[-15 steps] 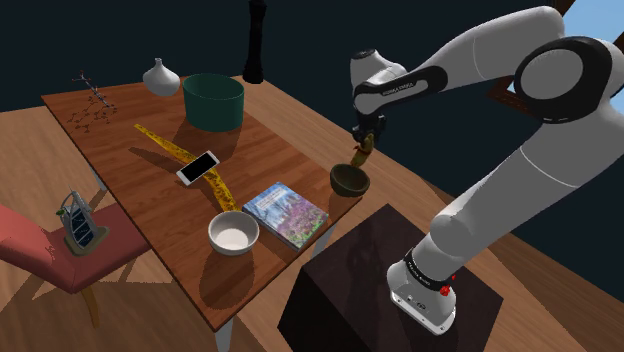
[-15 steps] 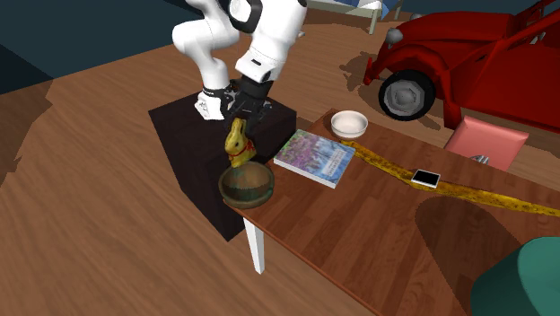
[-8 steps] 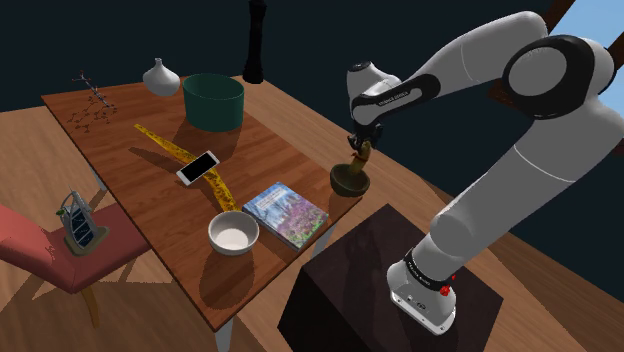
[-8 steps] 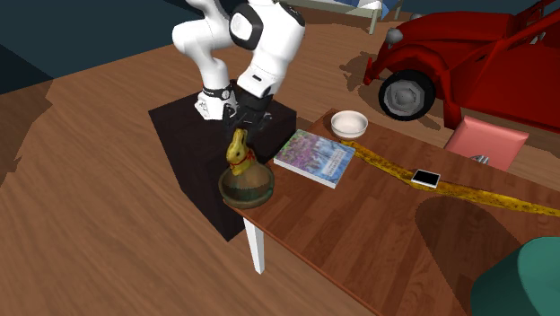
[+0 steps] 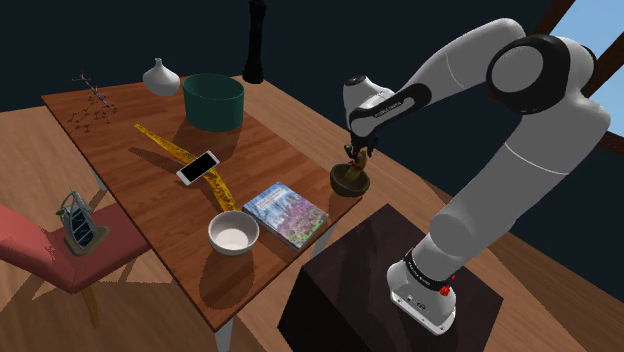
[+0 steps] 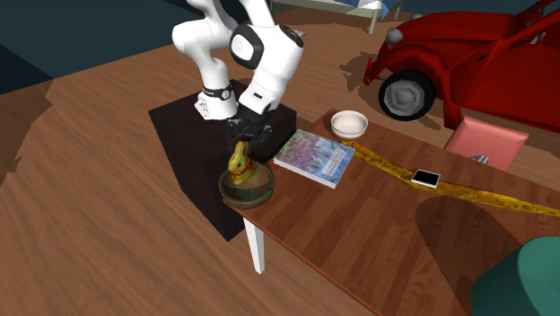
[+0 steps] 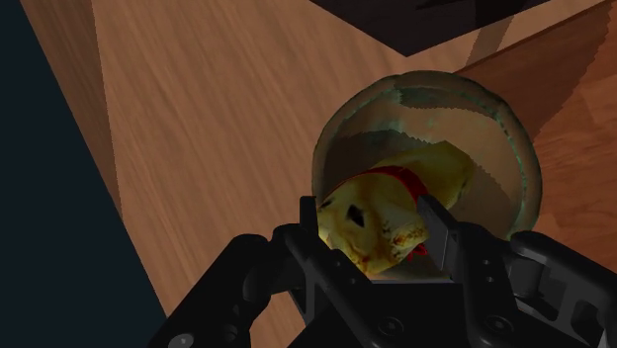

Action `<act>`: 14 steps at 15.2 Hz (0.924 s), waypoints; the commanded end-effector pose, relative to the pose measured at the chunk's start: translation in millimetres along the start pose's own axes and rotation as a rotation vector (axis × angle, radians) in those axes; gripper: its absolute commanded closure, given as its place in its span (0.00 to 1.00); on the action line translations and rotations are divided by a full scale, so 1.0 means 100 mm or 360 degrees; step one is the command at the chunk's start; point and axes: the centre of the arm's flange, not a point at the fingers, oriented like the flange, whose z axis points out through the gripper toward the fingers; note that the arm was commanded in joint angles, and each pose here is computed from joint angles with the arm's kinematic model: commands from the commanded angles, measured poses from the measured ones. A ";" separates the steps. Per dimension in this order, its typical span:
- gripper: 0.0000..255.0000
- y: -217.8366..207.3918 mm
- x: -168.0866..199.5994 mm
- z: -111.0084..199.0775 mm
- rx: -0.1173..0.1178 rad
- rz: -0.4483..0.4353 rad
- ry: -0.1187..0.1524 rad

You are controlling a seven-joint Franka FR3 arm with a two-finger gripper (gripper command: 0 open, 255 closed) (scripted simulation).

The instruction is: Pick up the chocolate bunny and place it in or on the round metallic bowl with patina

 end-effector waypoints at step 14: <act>0.00 -0.03 0.01 -0.09 0.0000 0.0000 0.0001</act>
